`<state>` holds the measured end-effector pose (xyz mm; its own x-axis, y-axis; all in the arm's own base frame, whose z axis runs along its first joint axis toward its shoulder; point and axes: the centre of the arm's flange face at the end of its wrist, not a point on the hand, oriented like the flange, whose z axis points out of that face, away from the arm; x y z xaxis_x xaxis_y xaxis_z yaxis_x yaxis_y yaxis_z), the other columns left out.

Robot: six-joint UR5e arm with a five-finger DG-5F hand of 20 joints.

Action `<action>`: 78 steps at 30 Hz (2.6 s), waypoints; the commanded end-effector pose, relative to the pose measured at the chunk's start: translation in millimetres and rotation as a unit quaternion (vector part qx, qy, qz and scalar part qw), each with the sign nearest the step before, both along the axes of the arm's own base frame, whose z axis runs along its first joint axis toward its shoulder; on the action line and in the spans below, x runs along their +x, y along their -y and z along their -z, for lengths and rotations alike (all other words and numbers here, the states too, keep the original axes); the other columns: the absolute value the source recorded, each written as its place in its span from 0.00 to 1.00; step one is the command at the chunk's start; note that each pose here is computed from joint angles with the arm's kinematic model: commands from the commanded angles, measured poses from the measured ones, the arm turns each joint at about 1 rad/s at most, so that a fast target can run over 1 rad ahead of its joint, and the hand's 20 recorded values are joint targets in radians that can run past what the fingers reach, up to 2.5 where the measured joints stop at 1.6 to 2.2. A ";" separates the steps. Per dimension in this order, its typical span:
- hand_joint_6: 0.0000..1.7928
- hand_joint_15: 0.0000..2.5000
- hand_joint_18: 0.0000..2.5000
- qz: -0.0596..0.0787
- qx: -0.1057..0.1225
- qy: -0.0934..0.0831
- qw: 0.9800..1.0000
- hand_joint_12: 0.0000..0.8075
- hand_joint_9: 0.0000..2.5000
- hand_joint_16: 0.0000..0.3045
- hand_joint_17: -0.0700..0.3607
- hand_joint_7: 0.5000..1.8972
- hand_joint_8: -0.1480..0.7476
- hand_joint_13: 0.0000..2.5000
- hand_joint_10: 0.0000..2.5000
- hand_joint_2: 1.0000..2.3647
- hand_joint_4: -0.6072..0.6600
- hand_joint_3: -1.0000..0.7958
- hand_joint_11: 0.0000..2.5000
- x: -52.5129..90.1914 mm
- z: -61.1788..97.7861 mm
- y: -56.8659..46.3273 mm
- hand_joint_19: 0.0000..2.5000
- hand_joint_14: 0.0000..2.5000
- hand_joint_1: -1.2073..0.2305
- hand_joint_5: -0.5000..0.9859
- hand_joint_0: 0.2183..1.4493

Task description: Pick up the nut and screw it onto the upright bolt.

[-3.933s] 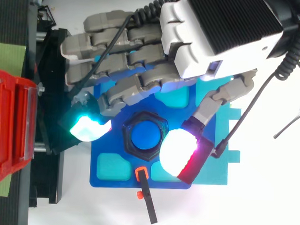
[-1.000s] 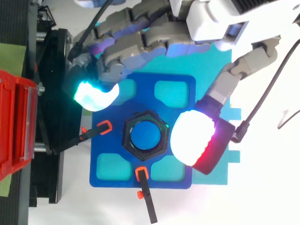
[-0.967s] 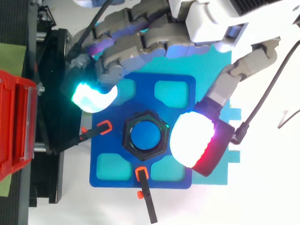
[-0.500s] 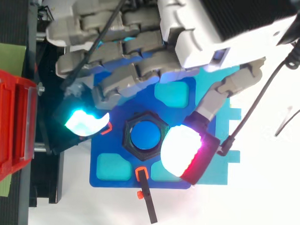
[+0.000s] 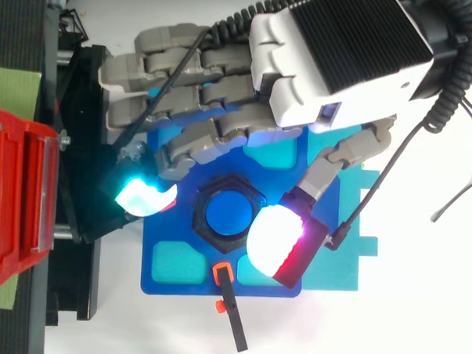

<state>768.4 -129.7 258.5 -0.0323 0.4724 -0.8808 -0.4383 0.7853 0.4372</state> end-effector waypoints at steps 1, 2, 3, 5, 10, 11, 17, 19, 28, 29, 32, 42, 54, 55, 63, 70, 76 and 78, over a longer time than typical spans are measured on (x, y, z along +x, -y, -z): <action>0.28 0.00 0.00 -0.001 0.001 -0.004 1.000 0.38 0.08 0.13 0.37 0.02 0.37 0.00 0.00 0.00 0.57 0.28 0.00 -1.4 4.4 -3.0 0.00 0.00 0.71 0.18 0.19; 0.28 0.00 0.00 -0.001 0.002 -0.006 1.000 0.38 0.08 0.13 0.37 0.02 0.37 0.00 0.00 0.00 0.57 0.28 0.00 -1.5 4.6 -3.0 0.00 0.00 0.71 0.18 0.19; 0.28 0.00 0.00 -0.002 0.002 -0.005 1.000 0.38 0.08 0.13 0.37 0.04 0.38 0.00 0.00 0.00 0.58 0.28 0.00 -1.2 4.4 -4.2 0.00 0.00 0.71 0.18 0.19; 0.28 0.00 0.00 -0.002 0.003 -0.004 1.000 0.38 0.09 0.13 0.37 0.05 0.38 0.00 0.00 0.00 0.58 0.28 0.00 -0.9 4.1 -4.1 0.00 0.00 0.71 0.19 0.19; 0.28 0.00 0.00 -0.004 0.003 -0.004 1.000 0.38 0.09 0.13 0.37 0.09 0.39 0.00 0.00 0.00 0.59 0.28 0.00 -0.5 4.1 -6.5 0.00 0.00 0.71 0.19 0.19; 0.28 0.00 0.00 -0.004 0.003 -0.004 1.000 0.38 0.09 0.13 0.37 0.10 0.39 0.00 0.00 0.00 0.60 0.28 0.00 -0.5 4.1 -6.5 0.00 0.00 0.71 0.20 0.19; 0.28 0.00 0.00 -0.005 0.003 -0.004 1.000 0.38 0.09 0.13 0.37 0.14 0.40 0.00 0.00 0.00 0.61 0.28 0.00 -0.2 4.1 -8.9 0.00 0.00 0.71 0.20 0.19; 0.28 0.00 0.00 -0.006 0.003 -0.004 1.000 0.38 0.09 0.13 0.37 0.14 0.41 0.00 0.00 0.00 0.61 0.28 0.00 0.2 3.5 -10.0 0.00 0.00 0.71 0.20 0.19; 0.28 0.00 0.00 -0.006 0.003 -0.003 1.000 0.38 0.09 0.13 0.36 0.16 0.41 0.01 0.00 0.00 0.62 0.28 0.00 0.1 3.9 -10.0 0.00 0.00 0.70 0.21 0.20; 0.28 0.00 0.00 -0.007 0.001 -0.003 1.000 0.38 0.09 0.13 0.36 0.16 0.41 0.01 0.00 0.00 0.62 0.28 0.00 -0.3 4.1 -9.1 0.00 0.00 0.70 0.21 0.20; 0.28 0.00 0.00 -0.007 0.001 -0.003 1.000 0.39 0.09 0.13 0.37 0.16 0.41 0.01 0.00 0.00 0.62 0.28 0.00 -0.2 4.0 -9.3 0.00 0.00 0.70 0.21 0.20; 0.28 0.00 0.00 -0.008 0.003 -0.002 1.000 0.39 0.09 0.13 0.37 0.17 0.42 0.02 0.00 0.00 0.62 0.28 0.00 -0.3 3.8 -8.2 0.00 0.00 0.70 0.21 0.20; 0.28 0.00 0.00 -0.007 0.003 0.000 1.000 0.39 0.11 0.13 0.37 0.20 0.42 0.02 0.00 0.00 0.64 0.28 0.00 -0.9 2.3 -5.0 0.00 0.00 0.75 0.23 0.20; 0.28 0.00 0.00 -0.007 0.003 0.000 1.000 0.39 0.11 0.13 0.37 0.20 0.43 0.02 0.00 0.00 0.64 0.28 0.00 -0.9 1.6 -3.9 0.00 0.00 0.75 0.24 0.20; 0.28 0.00 0.00 -0.016 0.002 0.008 1.000 0.39 0.12 0.13 0.36 0.20 0.42 0.03 0.00 0.00 0.64 0.28 0.00 3.5 -8.0 -9.4 0.00 0.00 0.73 0.24 0.20; 0.28 0.00 0.00 -0.017 0.003 0.002 1.000 0.39 0.13 0.13 0.36 0.20 0.43 0.03 0.00 0.00 0.65 0.28 0.00 2.6 -6.9 -9.6 0.00 0.00 0.73 0.24 0.20; 0.28 0.00 0.00 -0.015 0.003 -0.006 1.000 0.39 0.13 0.13 0.37 0.20 0.43 0.04 0.00 0.00 0.65 0.28 0.00 1.6 -5.7 -9.4 0.00 0.00 0.73 0.24 0.20; 0.28 0.00 0.00 -0.016 0.003 -0.009 1.000 0.39 0.13 0.13 0.37 0.20 0.43 0.04 0.00 0.00 0.65 0.28 0.00 1.3 -3.4 -10.7 0.00 0.00 0.73 0.24 0.20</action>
